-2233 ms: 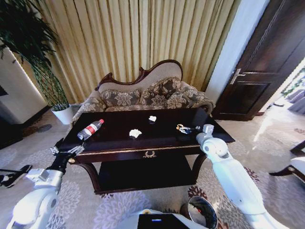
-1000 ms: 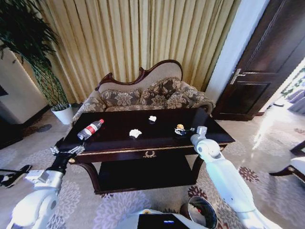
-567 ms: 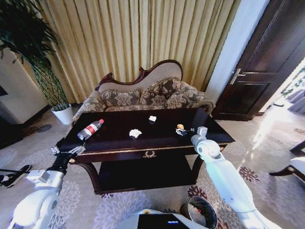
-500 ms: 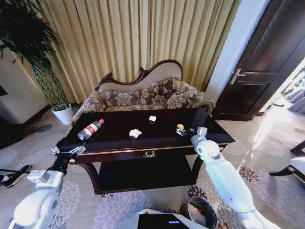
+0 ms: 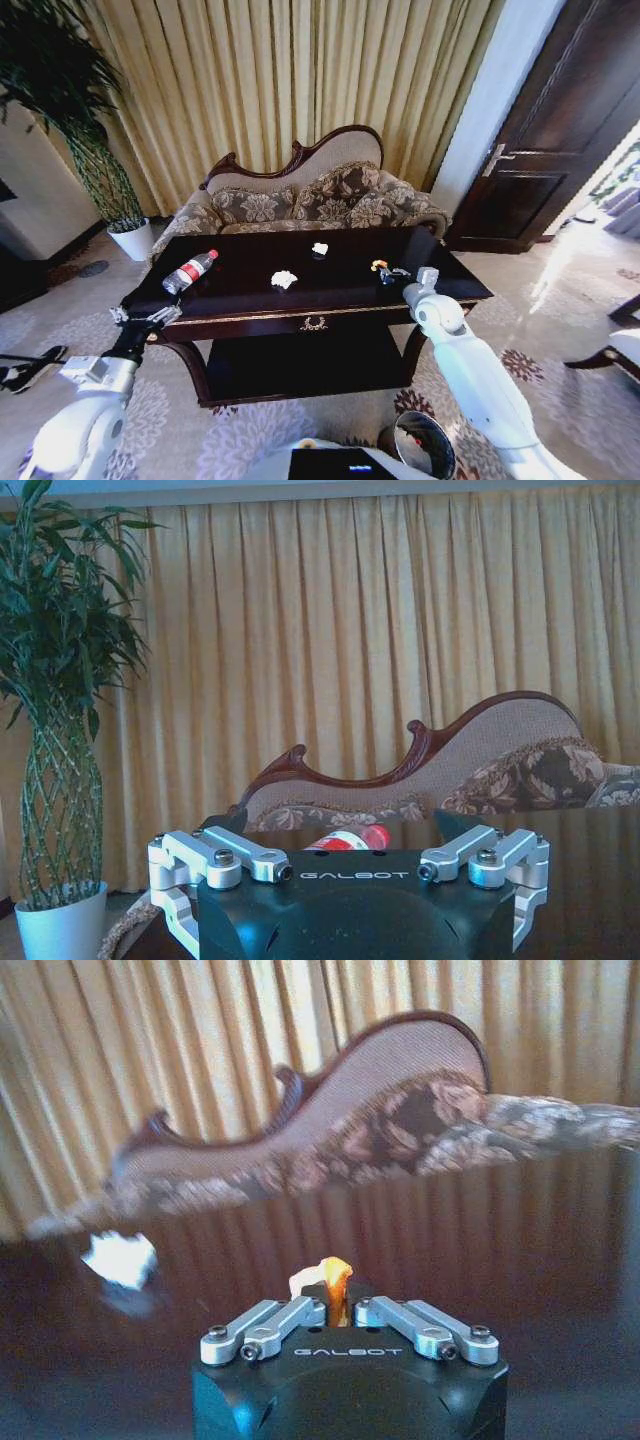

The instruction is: Move to the front of the table and place the trash on the table into the trash bin.

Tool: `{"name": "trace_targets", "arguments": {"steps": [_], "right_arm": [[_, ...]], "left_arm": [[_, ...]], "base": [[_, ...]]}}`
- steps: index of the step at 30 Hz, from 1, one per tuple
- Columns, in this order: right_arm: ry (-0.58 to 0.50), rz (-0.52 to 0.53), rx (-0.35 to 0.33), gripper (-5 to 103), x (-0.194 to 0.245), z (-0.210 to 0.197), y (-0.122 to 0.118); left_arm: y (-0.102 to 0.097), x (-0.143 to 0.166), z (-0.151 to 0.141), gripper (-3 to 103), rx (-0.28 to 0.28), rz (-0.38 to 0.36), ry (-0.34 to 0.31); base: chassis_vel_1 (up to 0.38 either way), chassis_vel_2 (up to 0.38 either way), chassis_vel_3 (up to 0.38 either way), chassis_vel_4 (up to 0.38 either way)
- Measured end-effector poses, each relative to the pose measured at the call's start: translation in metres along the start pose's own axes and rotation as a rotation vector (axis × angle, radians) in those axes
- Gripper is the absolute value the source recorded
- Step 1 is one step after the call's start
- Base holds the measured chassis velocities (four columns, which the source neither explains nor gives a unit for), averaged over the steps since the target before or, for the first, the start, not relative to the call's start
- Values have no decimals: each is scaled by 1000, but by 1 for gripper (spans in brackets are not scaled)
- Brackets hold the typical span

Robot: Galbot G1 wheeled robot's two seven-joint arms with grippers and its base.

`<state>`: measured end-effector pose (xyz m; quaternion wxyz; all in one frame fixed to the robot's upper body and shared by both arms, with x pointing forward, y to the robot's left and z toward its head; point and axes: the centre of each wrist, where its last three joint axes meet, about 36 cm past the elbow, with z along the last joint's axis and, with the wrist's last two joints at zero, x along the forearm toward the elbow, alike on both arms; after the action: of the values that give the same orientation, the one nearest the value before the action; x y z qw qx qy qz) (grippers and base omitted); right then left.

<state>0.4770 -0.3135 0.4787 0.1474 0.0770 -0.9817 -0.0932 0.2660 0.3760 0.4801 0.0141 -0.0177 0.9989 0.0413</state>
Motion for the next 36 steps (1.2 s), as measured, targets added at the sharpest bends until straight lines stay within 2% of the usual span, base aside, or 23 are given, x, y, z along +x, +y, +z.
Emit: {"name": "trace_targets", "arguments": {"steps": [1, 4, 5, 8, 12, 21, 28, 36], "right_arm": [[0, 0, 0, 7, 0, 0, 0], [-116, -10, -3, 5, 15, -35, -1], [-116, -10, -3, 5, 15, -35, -1], [-211, 36, 28, 5, 32, -60, -13], [-286, 117, 83, 5, 49, -60, -29], [-308, 137, 96, 5, 70, -46, -24], [-316, 121, 99, 5, 75, -41, -13], [-307, 117, 92, 5, 75, -37, -10]], "left_arm": [[0, 0, 0, 100, 0, 0, 0], [1, 0, 2, 100, 2, -4, -1], [1, 0, 2, 100, 2, -4, -1], [1, 1, 3, 100, 5, -7, -4], [2, 1, 6, 100, 9, -13, -6], [0, 0, 5, 100, -5, -9, -10], [4, 2, 5, 100, -9, -20, -12], [5, 2, 4, 100, -8, -24, -14]], "base": [[0, 0, 0, 0], [0, 0, 0, 0], [0, 0, 0, 0], [0, 0, 0, 0], [0, 0, 0, 0], [0, 0, 0, 0], [18, -12, -10, 14], [118, -122, -121, 126]]}}
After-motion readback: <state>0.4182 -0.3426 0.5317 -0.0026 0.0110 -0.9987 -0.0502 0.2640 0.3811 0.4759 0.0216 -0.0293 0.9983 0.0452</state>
